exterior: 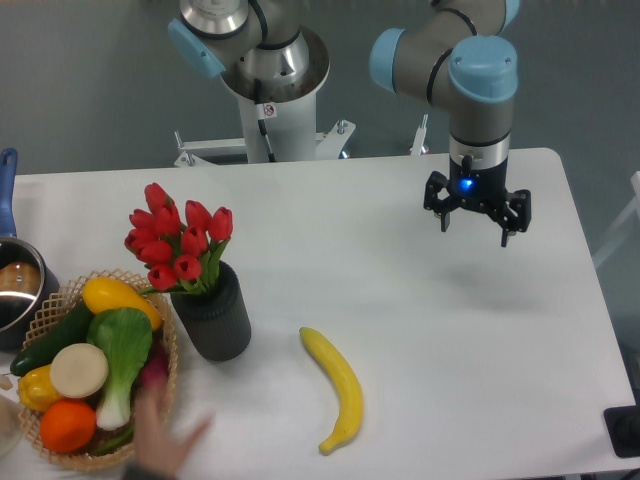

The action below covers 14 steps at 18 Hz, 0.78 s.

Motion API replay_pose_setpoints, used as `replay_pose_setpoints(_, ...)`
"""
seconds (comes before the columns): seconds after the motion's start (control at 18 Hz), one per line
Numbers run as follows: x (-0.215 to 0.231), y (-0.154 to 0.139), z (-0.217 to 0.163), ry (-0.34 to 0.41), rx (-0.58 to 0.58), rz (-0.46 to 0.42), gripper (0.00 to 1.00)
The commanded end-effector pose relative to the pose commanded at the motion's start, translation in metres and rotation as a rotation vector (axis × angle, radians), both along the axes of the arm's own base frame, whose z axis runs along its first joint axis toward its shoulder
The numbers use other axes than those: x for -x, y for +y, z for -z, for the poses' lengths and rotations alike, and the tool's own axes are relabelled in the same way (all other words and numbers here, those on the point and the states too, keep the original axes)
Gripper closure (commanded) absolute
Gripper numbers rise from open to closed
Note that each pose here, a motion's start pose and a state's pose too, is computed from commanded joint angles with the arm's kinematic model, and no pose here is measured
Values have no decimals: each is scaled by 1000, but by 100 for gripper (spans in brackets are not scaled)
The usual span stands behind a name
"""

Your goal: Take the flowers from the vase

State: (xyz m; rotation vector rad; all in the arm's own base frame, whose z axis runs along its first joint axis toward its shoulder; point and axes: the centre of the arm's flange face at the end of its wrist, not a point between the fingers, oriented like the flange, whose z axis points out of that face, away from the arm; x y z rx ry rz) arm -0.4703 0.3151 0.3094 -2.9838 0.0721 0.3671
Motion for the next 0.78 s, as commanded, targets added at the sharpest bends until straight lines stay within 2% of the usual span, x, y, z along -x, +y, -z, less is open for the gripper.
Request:
replay_pose_setpoints(0.39, -5, 7, 1, -1, -3, 8, 0)
replay_pose_setpoints(0.61, -16, 3, 12, -27, -2, 12, 0)
replay_pose_setpoints(0.78, -25, 6, 8, -35, -41, 23, 0)
